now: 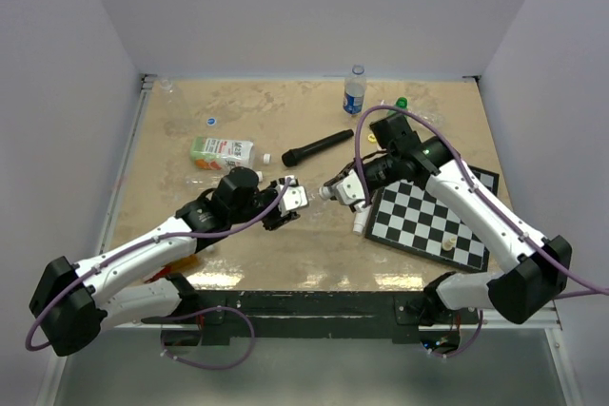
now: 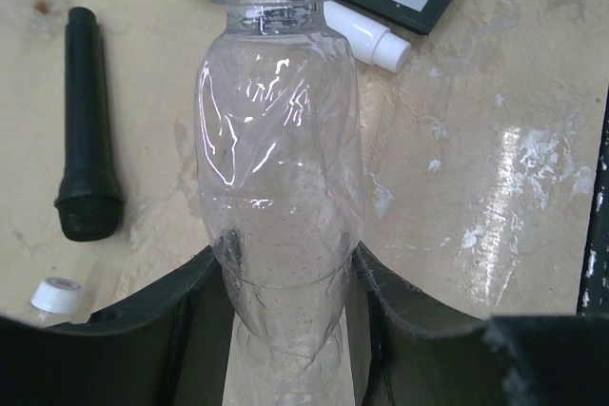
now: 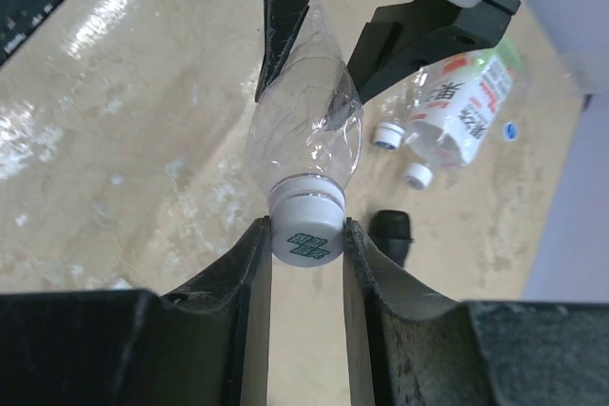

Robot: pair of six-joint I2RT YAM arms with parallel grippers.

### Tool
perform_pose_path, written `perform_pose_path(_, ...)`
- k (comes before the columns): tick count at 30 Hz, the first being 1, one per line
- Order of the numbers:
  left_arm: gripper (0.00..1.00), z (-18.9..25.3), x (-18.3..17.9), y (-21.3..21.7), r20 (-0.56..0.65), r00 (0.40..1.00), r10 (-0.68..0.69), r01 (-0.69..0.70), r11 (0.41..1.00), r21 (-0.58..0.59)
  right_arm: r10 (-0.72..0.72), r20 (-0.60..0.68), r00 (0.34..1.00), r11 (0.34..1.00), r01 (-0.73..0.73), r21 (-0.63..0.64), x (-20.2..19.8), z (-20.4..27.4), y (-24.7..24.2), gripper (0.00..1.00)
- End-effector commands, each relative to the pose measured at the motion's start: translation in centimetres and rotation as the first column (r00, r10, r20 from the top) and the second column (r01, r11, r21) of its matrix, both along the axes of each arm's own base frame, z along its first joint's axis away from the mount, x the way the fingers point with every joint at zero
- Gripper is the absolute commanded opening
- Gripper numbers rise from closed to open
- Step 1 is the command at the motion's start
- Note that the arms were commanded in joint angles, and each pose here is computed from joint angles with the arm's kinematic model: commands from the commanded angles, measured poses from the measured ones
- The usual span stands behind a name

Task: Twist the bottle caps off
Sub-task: Unscrew the bottle cap from the plastic bottle.

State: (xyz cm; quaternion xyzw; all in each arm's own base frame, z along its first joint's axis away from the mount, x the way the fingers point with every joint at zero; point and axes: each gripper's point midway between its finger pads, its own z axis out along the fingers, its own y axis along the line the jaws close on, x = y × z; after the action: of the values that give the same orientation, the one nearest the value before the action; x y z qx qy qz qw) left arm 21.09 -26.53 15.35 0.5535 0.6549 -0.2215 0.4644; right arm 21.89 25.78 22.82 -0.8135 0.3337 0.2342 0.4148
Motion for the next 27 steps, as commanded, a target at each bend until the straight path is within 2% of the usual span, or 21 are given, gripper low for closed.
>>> perform_pose_path(1, 0.00, -0.6, -0.4, 0.7, -0.011, 1.000, -0.002, 0.002, 1.000, 0.021, 0.049, 0.216, 0.975, 0.998, -0.057, 0.031, 1.7, 2.7, 0.1, 0.00)
perform_pose_path(5, 0.00, -0.6, -0.4, 0.6, -0.015, 1.000, -0.004, 0.004, 1.000, 0.021, 0.059, 0.168, 0.984, 0.996, -0.069, 0.057, 0.5, 1.9, 0.1, 0.01)
perform_pose_path(8, 0.00, -0.5, -0.4, 0.5, -0.016, 1.000, -0.007, 0.007, 1.000, 0.018, 0.043, 0.122, 0.992, 0.996, -0.052, 0.073, -0.3, 1.7, 0.0, 0.07)
perform_pose_path(15, 0.01, -0.4, -0.4, 0.6, -0.021, 1.000, 0.004, -0.004, 1.000, 0.017, 0.002, 0.008, 1.000, 0.994, -0.003, 0.110, -1.7, 1.8, -0.6, 0.49)
perform_pose_path(19, 0.00, -0.3, -0.3, 0.6, -0.019, 1.000, 0.006, -0.006, 1.000, 0.015, -0.089, -0.079, 0.993, 0.987, 0.099, 0.127, -1.2, 2.9, -1.0, 0.64)
perform_pose_path(27, 0.00, -0.4, -0.1, 0.6, -0.018, 1.000, 0.017, -0.016, 1.000, 0.018, -0.201, -0.171, 0.965, 0.969, 0.222, 0.112, -0.7, 4.1, -3.2, 0.70)
